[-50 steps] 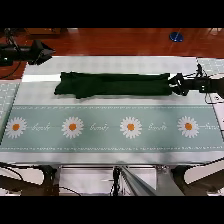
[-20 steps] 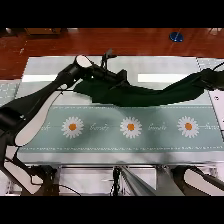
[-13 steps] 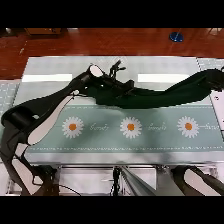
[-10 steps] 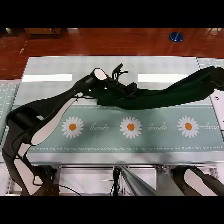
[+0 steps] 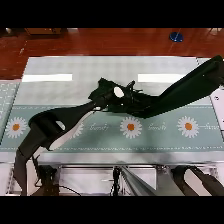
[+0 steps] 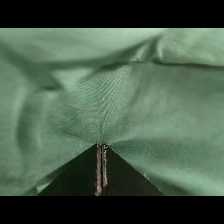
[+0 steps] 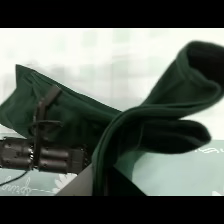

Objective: Fold the shirts.

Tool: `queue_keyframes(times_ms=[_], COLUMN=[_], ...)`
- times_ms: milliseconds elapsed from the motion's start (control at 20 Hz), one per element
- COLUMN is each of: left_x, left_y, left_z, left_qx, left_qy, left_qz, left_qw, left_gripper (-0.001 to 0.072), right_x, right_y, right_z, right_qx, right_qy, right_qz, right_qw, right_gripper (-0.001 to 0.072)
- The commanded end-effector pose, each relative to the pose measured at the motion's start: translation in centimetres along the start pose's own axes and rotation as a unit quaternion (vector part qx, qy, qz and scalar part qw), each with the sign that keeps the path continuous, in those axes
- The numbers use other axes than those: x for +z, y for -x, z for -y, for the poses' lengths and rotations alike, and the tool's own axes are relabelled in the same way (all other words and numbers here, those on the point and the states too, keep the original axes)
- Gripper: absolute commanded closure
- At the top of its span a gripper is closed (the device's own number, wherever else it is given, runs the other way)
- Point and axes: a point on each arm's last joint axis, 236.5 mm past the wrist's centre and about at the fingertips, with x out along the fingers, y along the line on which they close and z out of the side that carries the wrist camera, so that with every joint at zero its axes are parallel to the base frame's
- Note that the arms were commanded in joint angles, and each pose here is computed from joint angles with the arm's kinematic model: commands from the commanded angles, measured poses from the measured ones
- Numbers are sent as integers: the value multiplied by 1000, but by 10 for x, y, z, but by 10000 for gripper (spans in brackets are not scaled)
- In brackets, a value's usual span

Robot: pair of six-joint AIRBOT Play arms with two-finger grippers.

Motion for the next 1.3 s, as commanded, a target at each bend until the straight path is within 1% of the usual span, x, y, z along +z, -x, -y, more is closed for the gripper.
queue_keyframes(times_ms=[0,50,150,250,350,450,550,650,750,850,1000,1250], left_x=[10,19,51,89,118,133,134,123,108,93,75,54], left_y=[-7,3,46,124,220,316,410,483,535,564,569,533], left_z=[6,6,21,58,95,112,113,107,97,87,78,76], left_qx=[-18,-21,-40,-68,-89,-80,-54,-34,-17,-2,7,-1], left_qy=[17,21,-33,-116,-180,-216,-244,-252,-251,-249,-256,-272], left_qz=[29,32,56,111,178,246,304,345,370,378,354,286], left_qw=[999,999,997,985,963,942,919,904,894,892,900,919], left_gripper=[689,689,690,691,690,690,690,689,689,689,689,689], right_x=[4,4,8,9,6,0,-3,-6,-15,-31,-59,-77], right_y=[4,4,3,-2,-16,-41,-73,-111,-153,-196,-253,-309], right_z=[-8,-8,-7,-7,-11,-24,-44,-67,-92,-118,-162,-211], right_qx=[11,10,9,19,30,46,65,82,97,109,131,169], right_qy=[2,0,-13,-30,-29,-20,-6,1,16,32,42,-26], right_qz=[12,13,19,15,-4,-33,-55,-68,-80,-91,-93,-57], right_qw=[1000,1000,1000,999,999,998,996,994,992,989,986,984], right_gripper=[686,686,686,686,686,686,686,686,685,686,685,685])
